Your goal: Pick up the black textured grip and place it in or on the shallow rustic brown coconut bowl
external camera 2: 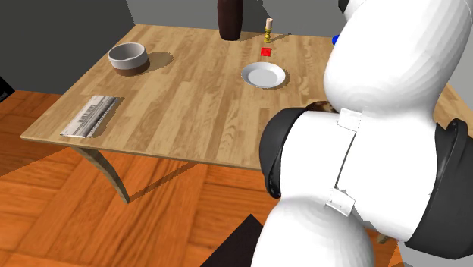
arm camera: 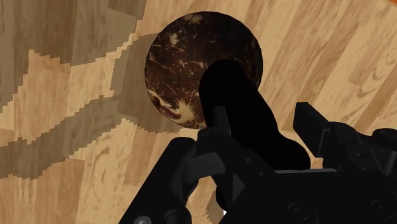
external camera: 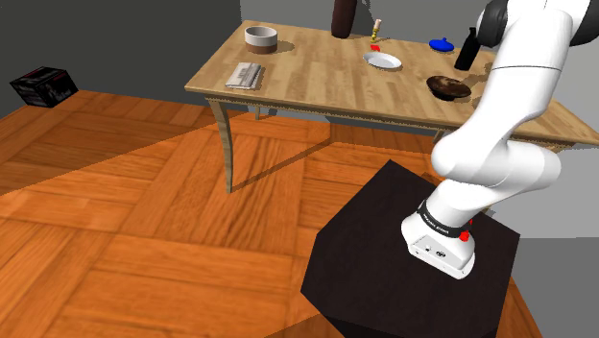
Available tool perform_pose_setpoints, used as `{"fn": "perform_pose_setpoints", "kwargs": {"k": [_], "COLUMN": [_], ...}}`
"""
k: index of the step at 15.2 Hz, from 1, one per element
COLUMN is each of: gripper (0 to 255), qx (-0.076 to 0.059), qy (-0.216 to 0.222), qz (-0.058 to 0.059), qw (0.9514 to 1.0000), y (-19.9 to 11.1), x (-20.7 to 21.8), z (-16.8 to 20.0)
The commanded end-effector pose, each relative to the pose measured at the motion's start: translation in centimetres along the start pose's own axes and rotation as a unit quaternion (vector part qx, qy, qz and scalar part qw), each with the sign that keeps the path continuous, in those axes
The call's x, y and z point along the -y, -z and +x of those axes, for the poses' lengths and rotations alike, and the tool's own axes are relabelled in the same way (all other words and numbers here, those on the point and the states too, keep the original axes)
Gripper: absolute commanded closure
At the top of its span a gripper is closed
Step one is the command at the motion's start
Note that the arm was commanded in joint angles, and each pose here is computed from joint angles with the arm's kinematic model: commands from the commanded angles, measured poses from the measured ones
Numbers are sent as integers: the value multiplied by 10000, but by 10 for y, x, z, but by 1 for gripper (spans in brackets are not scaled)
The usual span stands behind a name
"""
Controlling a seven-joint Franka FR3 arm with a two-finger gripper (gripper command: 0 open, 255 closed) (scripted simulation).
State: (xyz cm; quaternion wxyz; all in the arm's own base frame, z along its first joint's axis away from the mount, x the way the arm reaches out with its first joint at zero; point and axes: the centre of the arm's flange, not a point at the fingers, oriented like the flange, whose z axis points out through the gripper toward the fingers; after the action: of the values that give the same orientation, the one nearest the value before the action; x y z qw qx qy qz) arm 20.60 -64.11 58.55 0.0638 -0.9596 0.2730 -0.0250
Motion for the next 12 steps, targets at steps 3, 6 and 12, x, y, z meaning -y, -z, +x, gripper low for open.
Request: {"fn": "perform_pose_setpoints", "kwargs": {"k": [3, 6, 12], "gripper": [255, 255, 255], "qx": [-4, -4, -4], "qy": [1, 1, 1], "qz": [-4, -4, -4], "qw": [10000, 10000, 10000], "y": [-21, -37, -68], "x": [-3, -5, -9], "z": [0, 0, 0]}}
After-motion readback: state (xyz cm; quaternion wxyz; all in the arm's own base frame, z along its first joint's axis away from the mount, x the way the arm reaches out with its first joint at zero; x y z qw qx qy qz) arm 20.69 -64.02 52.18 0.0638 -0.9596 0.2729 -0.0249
